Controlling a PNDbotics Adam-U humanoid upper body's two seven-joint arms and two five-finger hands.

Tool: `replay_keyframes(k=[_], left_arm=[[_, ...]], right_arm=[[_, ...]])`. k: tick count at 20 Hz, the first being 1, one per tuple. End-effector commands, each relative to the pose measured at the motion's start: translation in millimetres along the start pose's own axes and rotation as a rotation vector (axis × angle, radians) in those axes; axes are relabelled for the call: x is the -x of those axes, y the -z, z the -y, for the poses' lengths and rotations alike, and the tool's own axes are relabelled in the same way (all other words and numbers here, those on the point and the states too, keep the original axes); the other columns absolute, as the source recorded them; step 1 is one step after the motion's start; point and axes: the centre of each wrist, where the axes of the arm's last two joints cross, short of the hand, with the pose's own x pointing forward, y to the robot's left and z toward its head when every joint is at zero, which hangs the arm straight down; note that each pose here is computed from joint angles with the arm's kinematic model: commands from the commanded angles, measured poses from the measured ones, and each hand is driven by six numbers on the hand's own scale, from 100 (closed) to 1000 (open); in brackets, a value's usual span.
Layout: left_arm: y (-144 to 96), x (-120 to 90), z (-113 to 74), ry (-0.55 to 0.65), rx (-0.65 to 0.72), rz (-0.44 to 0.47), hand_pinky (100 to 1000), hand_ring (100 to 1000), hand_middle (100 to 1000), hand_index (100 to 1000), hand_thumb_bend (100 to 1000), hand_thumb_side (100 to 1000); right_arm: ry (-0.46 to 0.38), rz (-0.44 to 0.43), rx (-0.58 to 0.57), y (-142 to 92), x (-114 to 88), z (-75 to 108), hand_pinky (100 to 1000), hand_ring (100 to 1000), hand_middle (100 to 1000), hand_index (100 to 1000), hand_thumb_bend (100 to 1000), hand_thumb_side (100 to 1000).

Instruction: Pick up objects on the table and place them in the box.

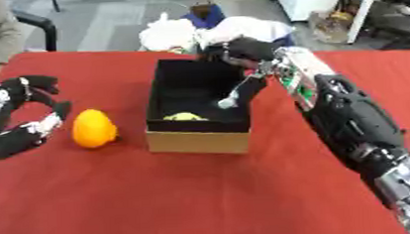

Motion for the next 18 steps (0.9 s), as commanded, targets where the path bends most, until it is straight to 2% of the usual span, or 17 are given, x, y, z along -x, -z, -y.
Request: replay_keyframes(k=[1, 4, 7, 8, 9, 10, 13, 18], left_arm=[[7, -2, -21.8, 0.086, 0.007, 0.0, 740, 588, 619, 784, 429, 449], [14, 5, -30.6, 0.16, 0.069, -0.03, 739, 596, 627, 789, 473, 469], [21, 13, -40.8, 0.251, 0.14, -0.066, 736, 609, 645, 795, 520, 466], [25, 15, -43.7, 0.285, 0.168, -0.079, 735, 616, 656, 798, 539, 465], [28, 18, -45.5, 0.314, 0.192, -0.09, 735, 616, 656, 798, 539, 465], [31, 20, -46.9, 0.344, 0.221, -0.104, 734, 624, 668, 802, 576, 472], [41, 30, -45.5, 0.423, 0.301, -0.151, 729, 630, 679, 807, 612, 466], [53, 48, -31.0, 0.528, 0.44, -0.221, 717, 638, 676, 799, 647, 465]], right_arm=[[-0.041, -0.021, 0.159, -30, 6, 50.6, 758, 797, 815, 912, 546, 439], [-0.031, -0.052, 0.235, -62, 4, 69.1, 751, 787, 801, 907, 541, 407], [-0.016, -0.077, 0.266, -88, 0, 76.1, 747, 782, 790, 907, 529, 401], [-0.01, -0.087, 0.269, -96, -1, 76.0, 747, 781, 788, 908, 521, 403], [-0.005, -0.094, 0.272, -103, -3, 75.9, 746, 780, 786, 908, 588, 347], [0.003, -0.104, 0.273, -109, -4, 74.4, 745, 779, 783, 909, 505, 407], [0.026, -0.137, 0.287, -125, -7, 70.4, 741, 774, 775, 911, 479, 403], [0.066, -0.189, 0.315, -142, -7, 62.3, 736, 766, 765, 913, 444, 407]])
